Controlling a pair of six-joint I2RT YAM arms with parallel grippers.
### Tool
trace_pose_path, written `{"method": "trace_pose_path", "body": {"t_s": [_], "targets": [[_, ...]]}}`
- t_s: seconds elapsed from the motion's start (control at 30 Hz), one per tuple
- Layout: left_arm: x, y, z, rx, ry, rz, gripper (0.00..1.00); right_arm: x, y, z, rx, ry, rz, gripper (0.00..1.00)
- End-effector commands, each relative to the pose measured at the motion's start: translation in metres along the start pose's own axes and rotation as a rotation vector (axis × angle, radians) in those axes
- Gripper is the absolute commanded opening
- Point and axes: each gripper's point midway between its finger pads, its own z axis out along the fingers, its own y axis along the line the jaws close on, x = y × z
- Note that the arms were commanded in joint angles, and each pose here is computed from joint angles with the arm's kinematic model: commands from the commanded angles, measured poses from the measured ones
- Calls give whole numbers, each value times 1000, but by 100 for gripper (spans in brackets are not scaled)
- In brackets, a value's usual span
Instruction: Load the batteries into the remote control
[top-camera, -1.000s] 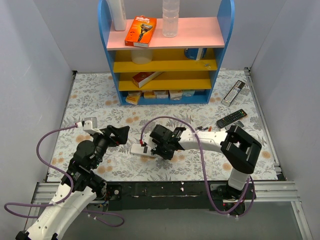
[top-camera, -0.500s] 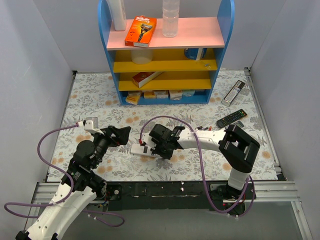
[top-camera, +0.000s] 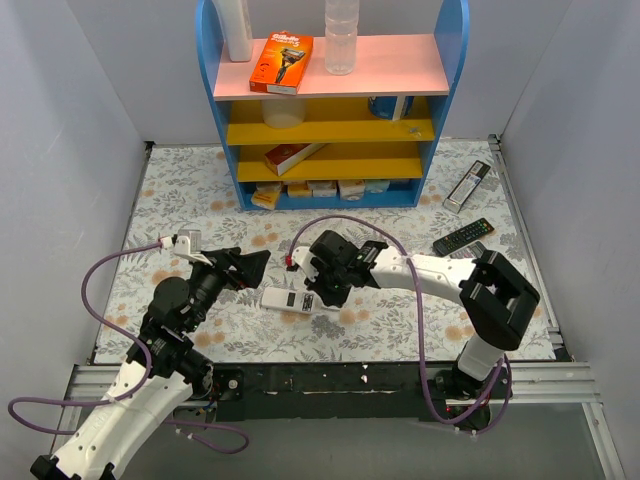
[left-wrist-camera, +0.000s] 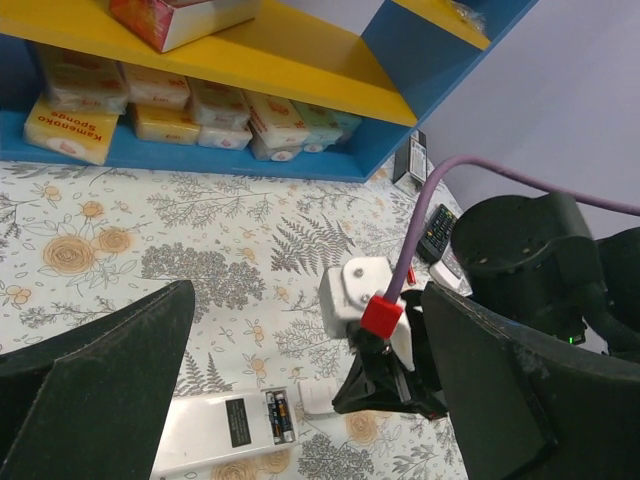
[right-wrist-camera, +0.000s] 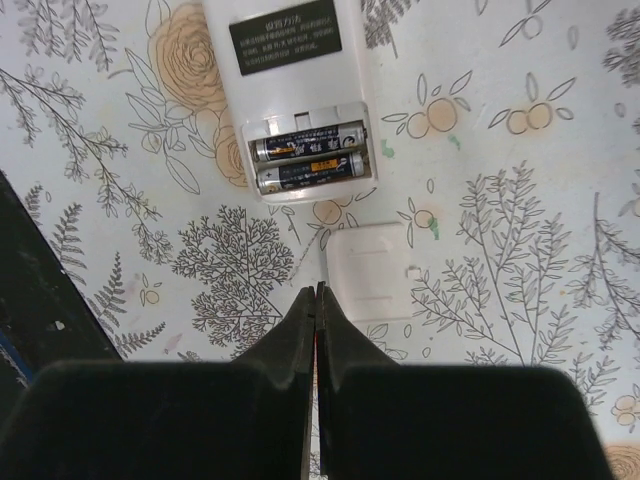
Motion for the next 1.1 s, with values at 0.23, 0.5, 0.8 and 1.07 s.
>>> {"method": "trace_pose_path", "body": {"t_s": [0.23, 0.5, 0.8, 1.07], "targets": [[4, -3, 2, 21, 9, -19, 98, -3, -10, -12, 50, 4, 25, 44], [4, -1, 2, 8, 9, -28, 98, 1, -9, -1, 78, 73, -12, 44], [5, 1, 1, -2, 10, -31, 98, 4, -8, 12, 88, 120, -40, 33], [5, 1, 1, -1, 12, -29, 98, 8, -8, 22, 89, 149, -46, 19]]}}
